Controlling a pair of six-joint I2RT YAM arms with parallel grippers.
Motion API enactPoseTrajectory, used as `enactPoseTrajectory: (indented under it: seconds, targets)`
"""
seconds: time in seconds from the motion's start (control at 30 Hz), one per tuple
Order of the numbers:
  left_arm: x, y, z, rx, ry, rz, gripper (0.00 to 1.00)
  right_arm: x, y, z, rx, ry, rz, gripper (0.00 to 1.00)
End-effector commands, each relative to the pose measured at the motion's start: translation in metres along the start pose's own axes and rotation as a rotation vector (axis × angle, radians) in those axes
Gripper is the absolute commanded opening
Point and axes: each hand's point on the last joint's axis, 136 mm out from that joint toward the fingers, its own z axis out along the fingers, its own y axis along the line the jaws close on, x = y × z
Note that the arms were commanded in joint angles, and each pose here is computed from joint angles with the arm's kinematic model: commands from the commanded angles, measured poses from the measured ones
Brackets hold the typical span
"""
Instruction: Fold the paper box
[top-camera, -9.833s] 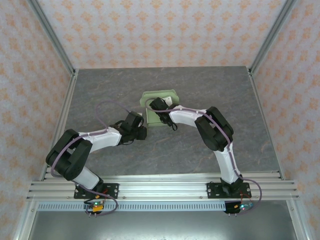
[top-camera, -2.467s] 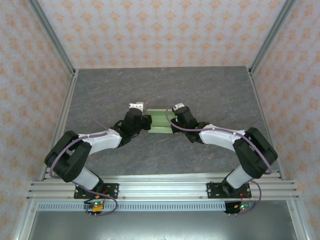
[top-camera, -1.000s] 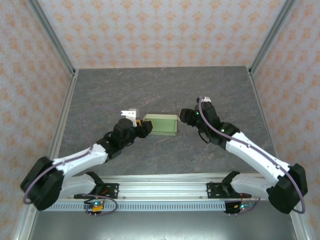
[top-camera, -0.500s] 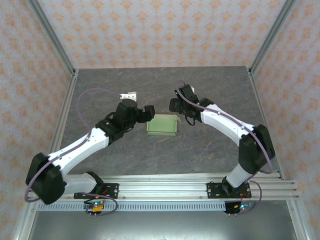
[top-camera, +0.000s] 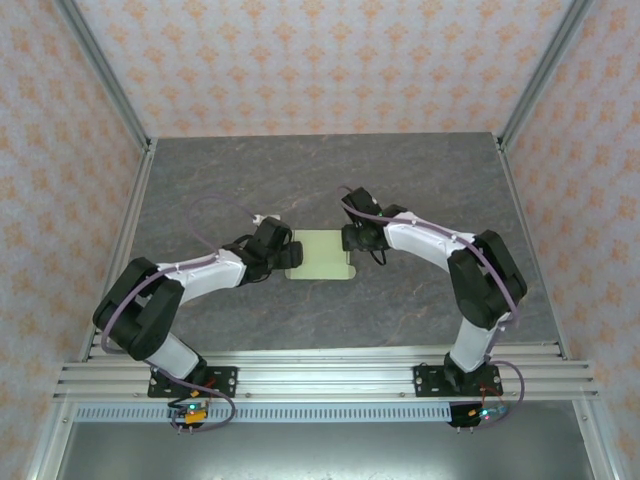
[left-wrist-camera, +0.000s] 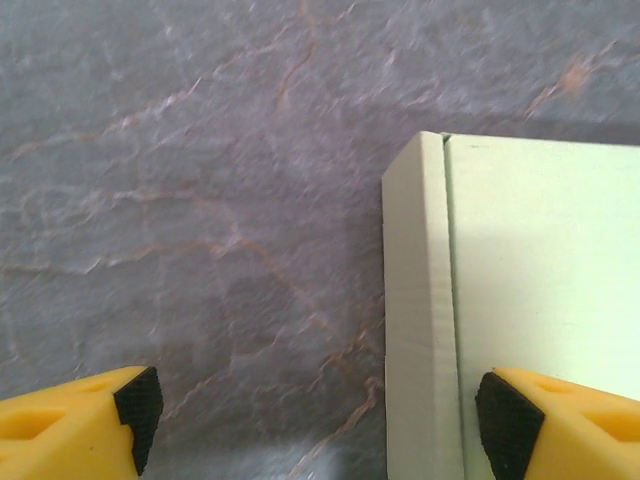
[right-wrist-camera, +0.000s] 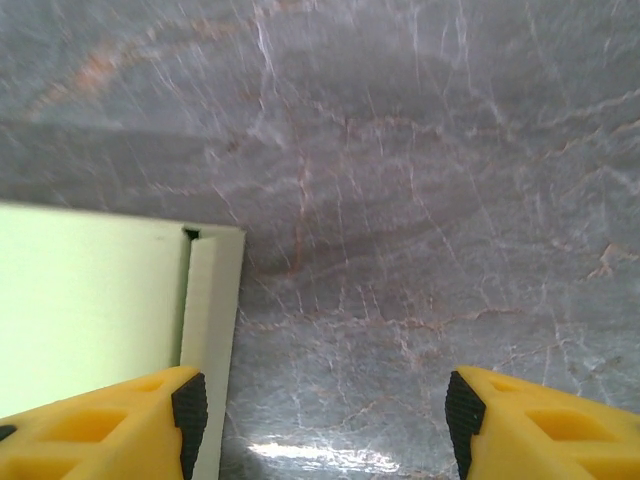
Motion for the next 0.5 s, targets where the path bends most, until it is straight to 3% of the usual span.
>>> enactPoseTrajectory:
  seconds: [0.0, 0.2, 0.33, 0.47]
  targets:
    - [0.028, 0.014, 0.017, -0.045, 0.077, 0.009, 0.83, 0.014, -0.005, 0.009, 0.028, 0.021, -0.024, 0.66]
    - [0.032, 0.015, 0.017, -0.053, 0.093, 0.003, 0.83, 0.011, -0.007, -0.019, -0.038, -0.061, 0.027, 0.67]
    - [0.037, 0.015, 0.014, -0.044, 0.124, -0.041, 0.81, 0.012, -0.002, -0.045, -0.182, -0.099, 0.102, 0.68]
    - [0.043, 0.003, 0.015, 0.022, 0.175, -0.051, 0.69, 0.02, 0.006, -0.056, -0.285, -0.081, 0.127, 0.7]
